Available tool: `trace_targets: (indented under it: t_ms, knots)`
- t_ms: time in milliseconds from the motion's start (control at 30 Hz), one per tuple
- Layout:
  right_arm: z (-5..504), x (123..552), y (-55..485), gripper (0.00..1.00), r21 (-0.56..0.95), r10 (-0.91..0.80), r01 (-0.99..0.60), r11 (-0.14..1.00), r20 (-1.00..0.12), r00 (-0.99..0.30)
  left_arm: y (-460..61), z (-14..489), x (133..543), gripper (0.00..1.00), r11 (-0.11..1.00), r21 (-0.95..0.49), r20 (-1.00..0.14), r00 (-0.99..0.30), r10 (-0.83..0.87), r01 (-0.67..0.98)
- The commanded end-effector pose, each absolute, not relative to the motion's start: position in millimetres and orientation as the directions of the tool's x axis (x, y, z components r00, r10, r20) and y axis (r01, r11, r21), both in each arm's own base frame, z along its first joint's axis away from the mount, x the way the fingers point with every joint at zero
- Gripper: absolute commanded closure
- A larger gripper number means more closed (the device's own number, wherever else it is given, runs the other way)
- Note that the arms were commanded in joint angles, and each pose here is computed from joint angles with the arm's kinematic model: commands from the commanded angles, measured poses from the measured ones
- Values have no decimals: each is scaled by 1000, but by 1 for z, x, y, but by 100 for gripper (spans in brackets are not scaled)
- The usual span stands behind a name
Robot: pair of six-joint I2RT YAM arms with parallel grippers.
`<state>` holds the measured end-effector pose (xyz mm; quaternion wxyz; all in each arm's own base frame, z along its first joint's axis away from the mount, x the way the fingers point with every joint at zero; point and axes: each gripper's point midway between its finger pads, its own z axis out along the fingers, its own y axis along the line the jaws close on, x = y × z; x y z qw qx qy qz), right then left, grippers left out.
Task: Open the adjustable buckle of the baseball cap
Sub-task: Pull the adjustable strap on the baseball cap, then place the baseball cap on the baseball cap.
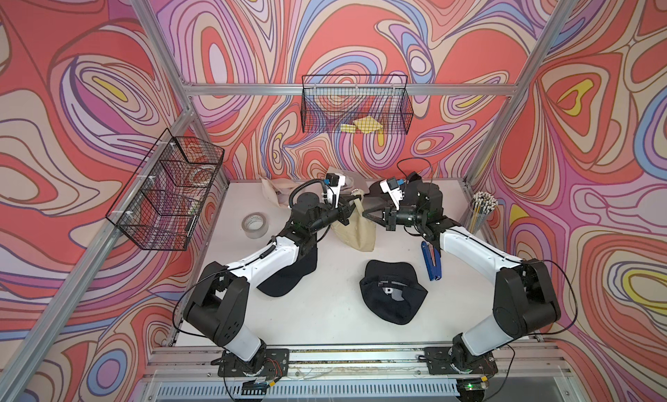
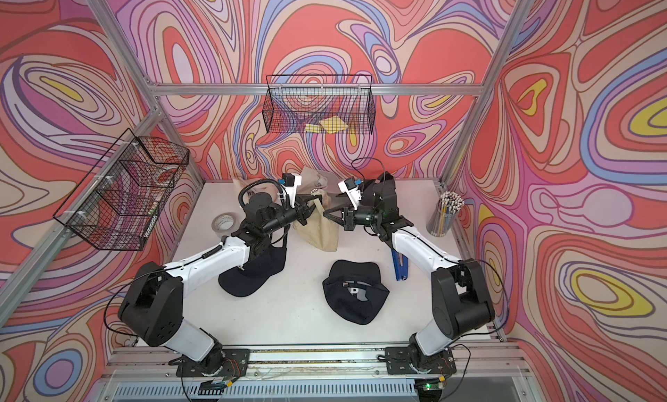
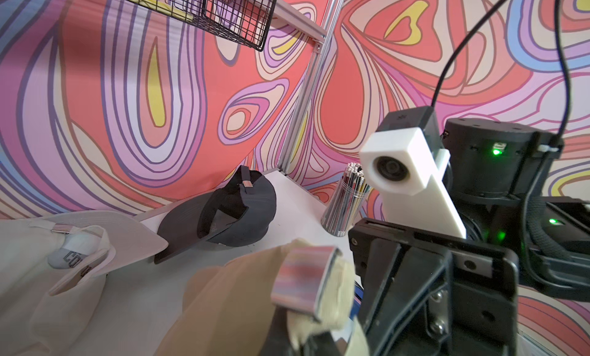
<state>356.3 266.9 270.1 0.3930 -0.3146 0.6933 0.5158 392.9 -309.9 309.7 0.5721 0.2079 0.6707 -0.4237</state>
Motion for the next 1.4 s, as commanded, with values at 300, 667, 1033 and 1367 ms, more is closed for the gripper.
trace_targets:
  t_ms: [300, 667, 1033, 1367]
  knots:
    - [265, 363, 225, 2, 407, 17, -695, 592, -869, -495, -282, 361, 388, 100, 620, -296, -954, -188, -235, 726]
    - [255, 367, 196, 2, 417, 109, -575, 703, -863, -493, -247, 327, 393, 100, 668, -363, -931, -287, -226, 650]
    - [253, 371, 202, 4, 464, 139, -578, 671, -845, -517, -175, 265, 390, 100, 817, -352, -913, -361, -192, 456]
    - [251, 382, 205, 6, 459, 135, -579, 674, -847, -514, -102, 207, 384, 100, 945, -249, -880, -457, -131, 209]
